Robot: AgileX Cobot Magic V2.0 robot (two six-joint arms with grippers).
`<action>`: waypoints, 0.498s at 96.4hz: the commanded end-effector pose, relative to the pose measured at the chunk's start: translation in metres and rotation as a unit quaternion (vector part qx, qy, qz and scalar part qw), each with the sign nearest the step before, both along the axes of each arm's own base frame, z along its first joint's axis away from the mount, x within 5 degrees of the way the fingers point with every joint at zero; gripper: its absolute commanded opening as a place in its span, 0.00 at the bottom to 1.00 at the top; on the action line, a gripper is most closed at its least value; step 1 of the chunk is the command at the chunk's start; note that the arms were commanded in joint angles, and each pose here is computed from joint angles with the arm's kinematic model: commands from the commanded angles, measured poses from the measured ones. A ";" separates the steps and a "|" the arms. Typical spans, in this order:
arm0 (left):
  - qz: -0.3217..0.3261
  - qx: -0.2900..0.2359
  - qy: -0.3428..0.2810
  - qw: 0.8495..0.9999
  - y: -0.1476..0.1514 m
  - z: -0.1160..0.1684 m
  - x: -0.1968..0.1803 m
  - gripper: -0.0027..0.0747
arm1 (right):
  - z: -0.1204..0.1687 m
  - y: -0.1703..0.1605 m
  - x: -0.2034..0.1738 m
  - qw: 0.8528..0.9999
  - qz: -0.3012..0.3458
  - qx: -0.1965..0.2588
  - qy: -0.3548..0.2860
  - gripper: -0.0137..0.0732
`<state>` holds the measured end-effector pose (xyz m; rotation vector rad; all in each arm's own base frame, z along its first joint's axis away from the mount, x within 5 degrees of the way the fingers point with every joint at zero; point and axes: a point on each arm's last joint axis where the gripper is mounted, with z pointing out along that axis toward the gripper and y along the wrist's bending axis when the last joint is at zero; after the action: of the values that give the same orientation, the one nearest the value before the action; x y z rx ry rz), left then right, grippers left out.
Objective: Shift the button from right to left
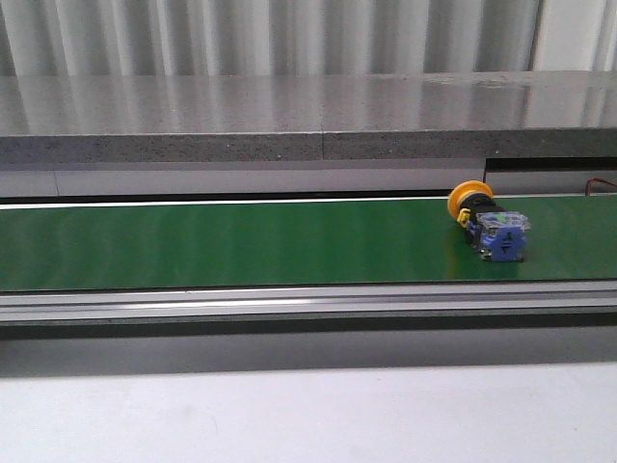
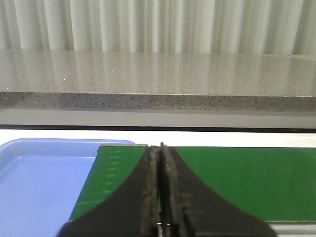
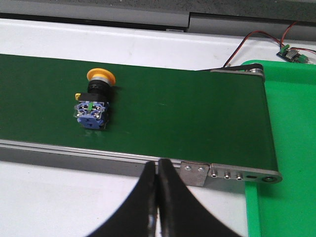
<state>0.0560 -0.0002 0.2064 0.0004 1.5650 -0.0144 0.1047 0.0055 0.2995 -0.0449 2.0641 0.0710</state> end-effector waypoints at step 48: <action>-0.009 -0.012 -0.076 0.997 -0.001 0.009 -0.003 0.01 | 0.015 -0.001 0.003 0.999 -0.005 -0.006 -0.050 0.08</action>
<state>0.0560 -0.0004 0.2090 0.0054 1.5362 -0.0137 0.1047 0.0055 0.2995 -0.0449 2.0641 0.0710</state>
